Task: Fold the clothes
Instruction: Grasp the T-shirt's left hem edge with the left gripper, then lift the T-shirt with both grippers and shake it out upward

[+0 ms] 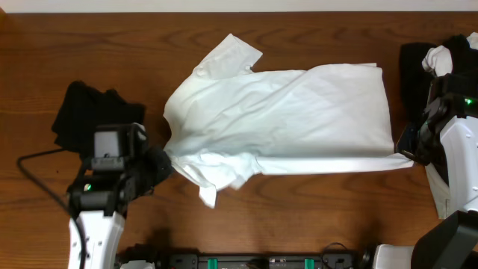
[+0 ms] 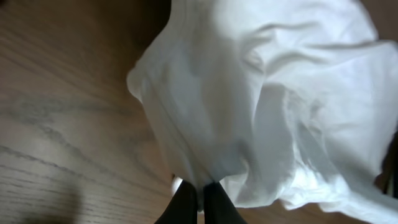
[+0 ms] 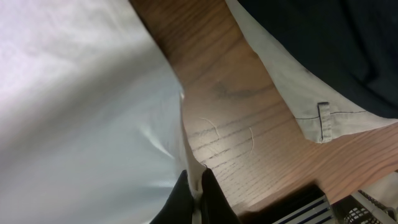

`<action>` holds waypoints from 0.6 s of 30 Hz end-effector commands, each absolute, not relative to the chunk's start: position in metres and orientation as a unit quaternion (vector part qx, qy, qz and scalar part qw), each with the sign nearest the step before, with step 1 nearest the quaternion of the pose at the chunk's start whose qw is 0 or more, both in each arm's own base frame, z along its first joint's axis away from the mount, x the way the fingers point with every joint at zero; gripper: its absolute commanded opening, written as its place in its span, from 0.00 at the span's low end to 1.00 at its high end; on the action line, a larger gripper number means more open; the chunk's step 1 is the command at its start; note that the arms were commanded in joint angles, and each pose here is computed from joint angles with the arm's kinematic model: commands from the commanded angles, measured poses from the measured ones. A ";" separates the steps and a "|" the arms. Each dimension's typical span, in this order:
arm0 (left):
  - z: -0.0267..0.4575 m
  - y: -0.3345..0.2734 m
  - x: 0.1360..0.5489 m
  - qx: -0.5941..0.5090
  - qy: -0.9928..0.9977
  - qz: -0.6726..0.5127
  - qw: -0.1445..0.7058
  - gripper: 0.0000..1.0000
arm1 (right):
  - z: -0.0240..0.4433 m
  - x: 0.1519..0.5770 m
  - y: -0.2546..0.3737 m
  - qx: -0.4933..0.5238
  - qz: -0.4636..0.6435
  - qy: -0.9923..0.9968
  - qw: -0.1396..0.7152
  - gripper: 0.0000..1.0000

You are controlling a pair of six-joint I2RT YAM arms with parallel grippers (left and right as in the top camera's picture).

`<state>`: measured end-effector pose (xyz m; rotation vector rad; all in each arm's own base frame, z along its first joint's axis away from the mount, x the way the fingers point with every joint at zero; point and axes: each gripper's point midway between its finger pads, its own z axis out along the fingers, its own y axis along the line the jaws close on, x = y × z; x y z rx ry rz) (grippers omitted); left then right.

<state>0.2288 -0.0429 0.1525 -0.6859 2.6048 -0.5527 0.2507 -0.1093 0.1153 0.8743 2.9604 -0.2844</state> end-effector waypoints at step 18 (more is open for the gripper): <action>0.270 -0.033 0.254 -0.169 0.903 -0.203 0.339 0.06 | 0.142 0.280 -0.082 0.237 0.009 0.966 0.101 0.01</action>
